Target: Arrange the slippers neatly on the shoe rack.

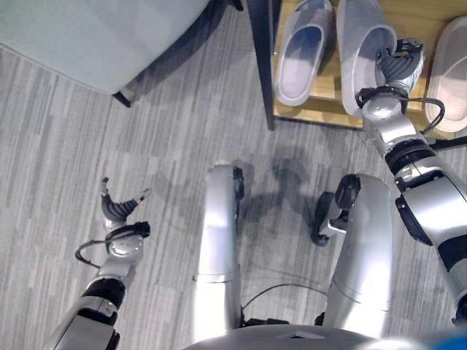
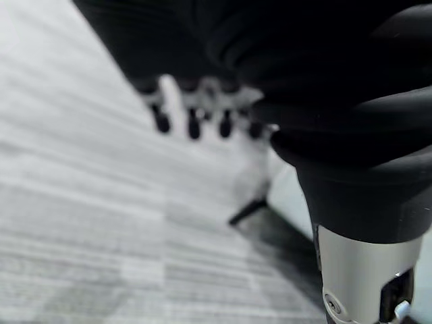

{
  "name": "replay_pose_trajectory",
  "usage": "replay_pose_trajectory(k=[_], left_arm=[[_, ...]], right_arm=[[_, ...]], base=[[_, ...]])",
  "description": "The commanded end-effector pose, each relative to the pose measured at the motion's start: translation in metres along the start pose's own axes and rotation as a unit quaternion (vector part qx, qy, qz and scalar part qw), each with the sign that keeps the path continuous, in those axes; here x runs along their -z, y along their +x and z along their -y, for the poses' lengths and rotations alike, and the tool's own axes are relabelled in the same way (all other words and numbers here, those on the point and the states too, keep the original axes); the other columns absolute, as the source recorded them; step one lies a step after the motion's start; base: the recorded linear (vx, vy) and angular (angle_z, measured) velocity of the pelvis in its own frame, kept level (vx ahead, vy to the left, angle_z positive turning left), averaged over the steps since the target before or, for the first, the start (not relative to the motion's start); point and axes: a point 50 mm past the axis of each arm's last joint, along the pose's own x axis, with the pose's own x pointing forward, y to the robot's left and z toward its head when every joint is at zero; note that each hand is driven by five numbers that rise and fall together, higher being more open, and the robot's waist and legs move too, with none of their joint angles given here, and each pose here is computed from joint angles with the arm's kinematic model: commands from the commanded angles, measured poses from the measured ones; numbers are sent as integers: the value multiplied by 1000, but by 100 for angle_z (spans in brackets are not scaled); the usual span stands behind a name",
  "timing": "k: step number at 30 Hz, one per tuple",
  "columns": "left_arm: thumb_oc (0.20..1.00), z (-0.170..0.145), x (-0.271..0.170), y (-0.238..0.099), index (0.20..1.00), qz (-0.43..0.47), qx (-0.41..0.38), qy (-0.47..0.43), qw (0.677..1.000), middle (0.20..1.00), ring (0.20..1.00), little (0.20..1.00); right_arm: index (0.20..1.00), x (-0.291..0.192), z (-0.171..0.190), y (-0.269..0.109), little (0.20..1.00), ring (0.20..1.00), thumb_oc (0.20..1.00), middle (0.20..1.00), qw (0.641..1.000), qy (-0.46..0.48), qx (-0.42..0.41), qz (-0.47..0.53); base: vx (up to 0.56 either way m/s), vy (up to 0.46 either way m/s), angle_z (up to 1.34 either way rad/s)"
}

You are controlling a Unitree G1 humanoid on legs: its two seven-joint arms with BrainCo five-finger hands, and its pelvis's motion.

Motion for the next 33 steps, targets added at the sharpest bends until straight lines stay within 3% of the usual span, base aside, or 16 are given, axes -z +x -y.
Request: replay_pose_trajectory(k=[1,10,11,12,16,33], left_arm=[[1000,1,-22,12,1000,40,-4,-22,999,1000,1000,1000],[1000,-3,-20,11,1000,36,-15,-35,999,1000,1000,1000],[1000,-2,-21,12,1000,37,-13,-34,999,1000,1000,1000],[1000,-1,-23,12,1000,40,-10,-34,999,1000,1000,1000],[1000,-1,-29,10,1000,60,2,-32,998,1000,1000,1000],[1000,14,-10,4,1000,23,42,13,999,1000,1000,1000]], right_arm=[[200,-71,11,20,200,200,200,200,992,94,38,75],[200,-62,8,18,200,200,200,200,994,77,52,55],[485,-62,8,18,485,485,485,485,994,76,53,55],[1000,-63,8,18,1000,1000,1000,1000,994,73,54,58],[1000,-69,8,19,1000,1000,1000,1000,994,64,53,70],[1000,-79,-19,-11,1000,1000,1000,1000,976,211,42,39]], base=[[0,0,0],[1,1,1],[0,0,0],[0,0,0],[0,0,0],[0,0,0]])
